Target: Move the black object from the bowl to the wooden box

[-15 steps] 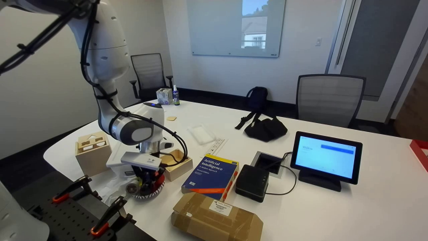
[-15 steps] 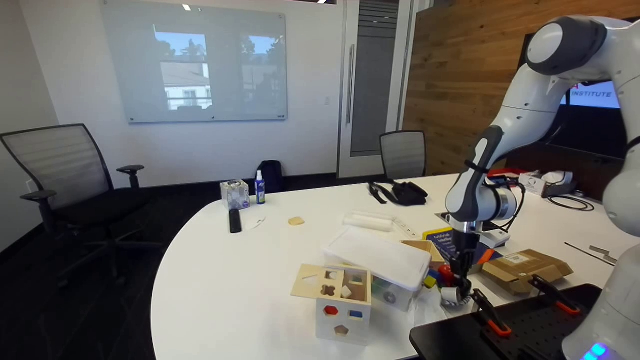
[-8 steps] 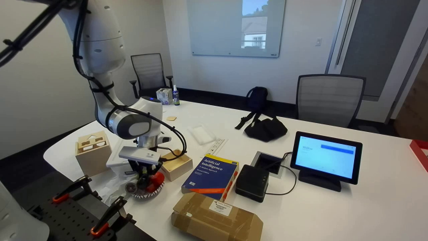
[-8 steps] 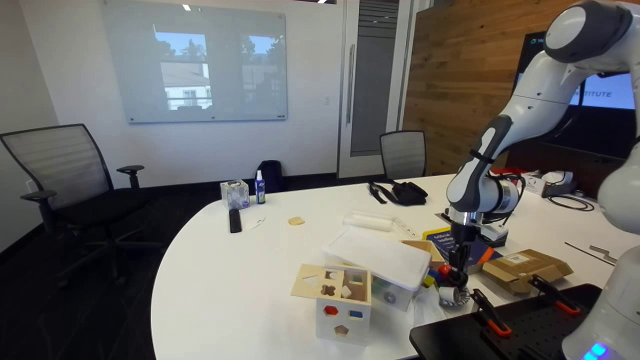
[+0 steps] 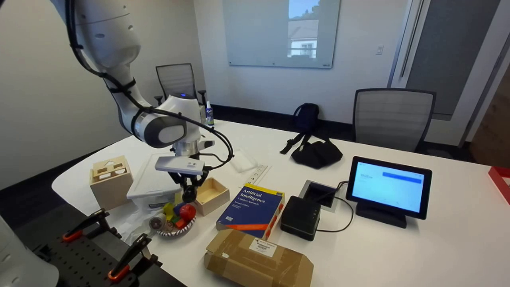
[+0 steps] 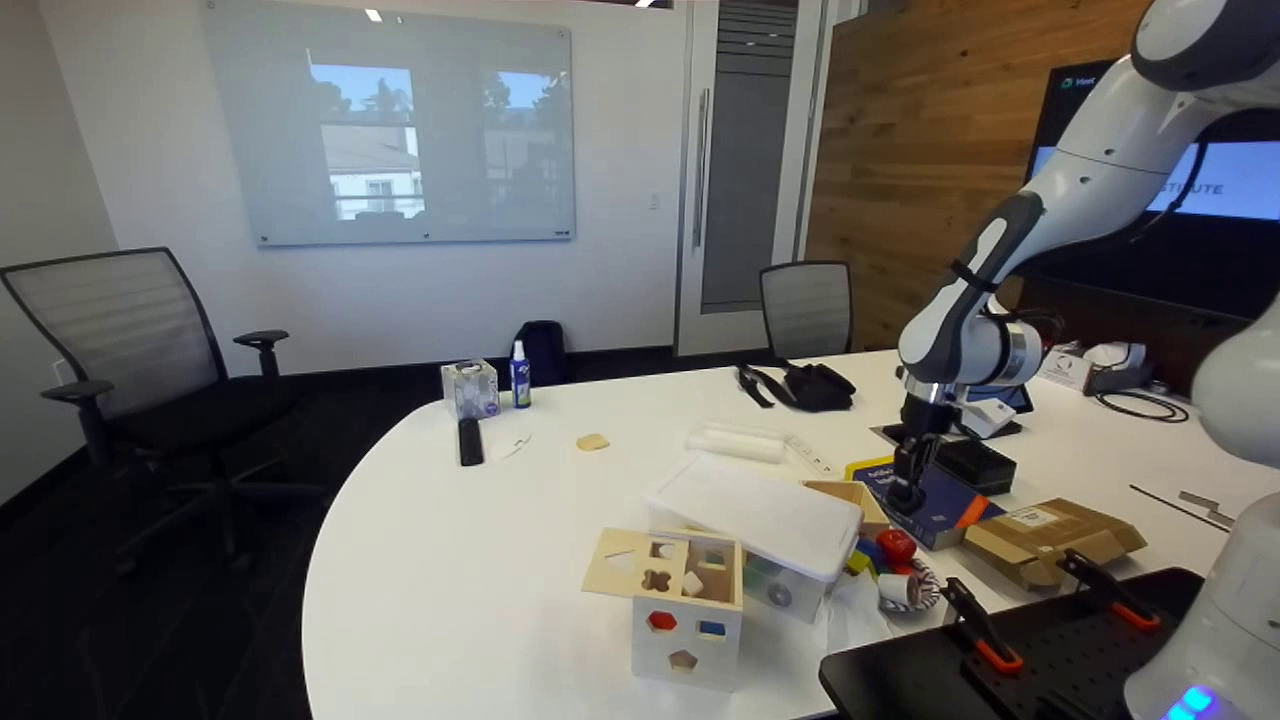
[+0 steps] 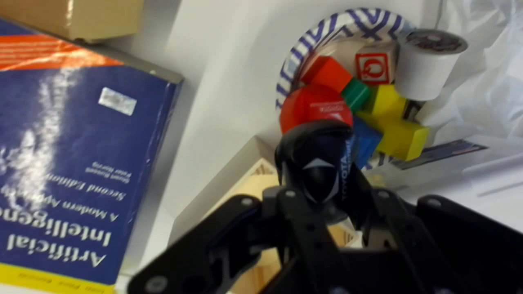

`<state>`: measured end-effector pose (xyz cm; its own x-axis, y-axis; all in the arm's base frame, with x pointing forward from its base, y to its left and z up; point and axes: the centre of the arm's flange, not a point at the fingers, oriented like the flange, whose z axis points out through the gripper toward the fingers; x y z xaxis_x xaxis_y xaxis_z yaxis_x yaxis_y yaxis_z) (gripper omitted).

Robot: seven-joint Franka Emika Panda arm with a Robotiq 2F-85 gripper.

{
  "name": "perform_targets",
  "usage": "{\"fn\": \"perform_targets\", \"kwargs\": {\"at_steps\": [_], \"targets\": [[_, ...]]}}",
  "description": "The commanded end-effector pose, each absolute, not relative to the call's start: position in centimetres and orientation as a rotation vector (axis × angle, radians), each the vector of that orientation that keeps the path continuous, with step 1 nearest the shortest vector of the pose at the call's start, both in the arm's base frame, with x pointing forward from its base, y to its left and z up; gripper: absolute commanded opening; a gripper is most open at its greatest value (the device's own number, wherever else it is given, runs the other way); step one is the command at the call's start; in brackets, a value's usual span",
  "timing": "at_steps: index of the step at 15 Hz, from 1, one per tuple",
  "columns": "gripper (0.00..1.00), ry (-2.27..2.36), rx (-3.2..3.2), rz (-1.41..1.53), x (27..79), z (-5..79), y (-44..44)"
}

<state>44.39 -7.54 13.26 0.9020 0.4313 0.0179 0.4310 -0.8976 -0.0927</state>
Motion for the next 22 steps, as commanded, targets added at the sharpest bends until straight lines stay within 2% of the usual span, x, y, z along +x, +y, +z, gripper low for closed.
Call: {"fn": "perform_targets", "kwargs": {"at_steps": [1,5,11,12,14,19,22], "targets": [[0.07,-0.663,-3.014,-0.157,48.5,13.6,-8.5],[0.07,-0.683,-2.974,-0.211,52.4,12.2,-8.0],[0.07,-0.628,-2.937,-0.187,55.1,7.3,-7.9],[0.55,-0.62,-2.928,-0.18,55.1,6.9,-8.0],[0.61,-0.612,-2.919,-0.185,55.1,6.2,-8.2],[0.98,-0.571,-2.854,-0.125,55.1,6.5,-8.1],[1.0,-0.578,-2.881,0.008,54.5,7.9,-7.4]]}}
